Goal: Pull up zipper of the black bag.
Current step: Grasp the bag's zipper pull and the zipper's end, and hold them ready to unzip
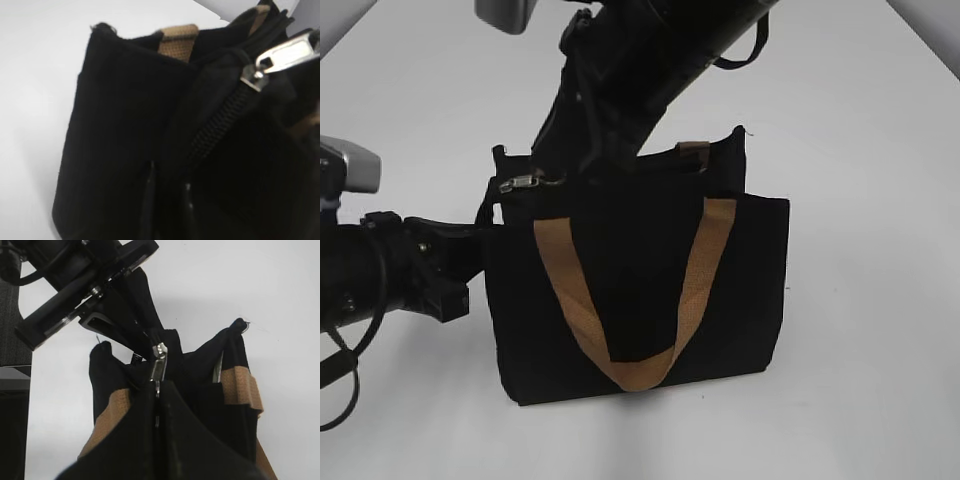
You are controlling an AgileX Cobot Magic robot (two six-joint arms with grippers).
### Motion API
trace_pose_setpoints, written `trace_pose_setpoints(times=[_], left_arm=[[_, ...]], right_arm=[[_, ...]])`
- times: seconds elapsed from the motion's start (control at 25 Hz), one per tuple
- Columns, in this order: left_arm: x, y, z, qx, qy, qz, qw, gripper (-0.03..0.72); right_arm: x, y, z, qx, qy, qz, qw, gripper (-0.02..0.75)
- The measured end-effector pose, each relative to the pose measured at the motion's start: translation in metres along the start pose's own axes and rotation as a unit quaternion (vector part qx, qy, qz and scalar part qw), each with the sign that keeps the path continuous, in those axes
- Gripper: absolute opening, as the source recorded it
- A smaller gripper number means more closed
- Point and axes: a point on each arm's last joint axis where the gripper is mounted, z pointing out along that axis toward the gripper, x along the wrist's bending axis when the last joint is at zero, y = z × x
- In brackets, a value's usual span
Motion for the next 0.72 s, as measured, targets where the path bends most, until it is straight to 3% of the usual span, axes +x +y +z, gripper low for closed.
trace_pose_setpoints(times=[0.16, 0.36, 0.72], left_arm=[[0.000, 0.005, -0.006, 0.008, 0.015, 0.012, 1.000, 0.007], [0.003, 0.010, -0.019, 0.047, 0.059, 0.001, 0.997, 0.000], [0.003, 0.020, -0.033, 0.046, 0.097, -0.015, 0.994, -0.001]], right_arm=[[0.000, 0.000, 0.000, 0.001, 0.002, 0.000, 1.000, -0.001], [0.000, -0.001, 0.000, 0.003, 0.001, 0.009, 1.000, -0.001], [0.001, -0.006, -0.015, 0.053, -0.024, 0.029, 0.998, -0.001]])
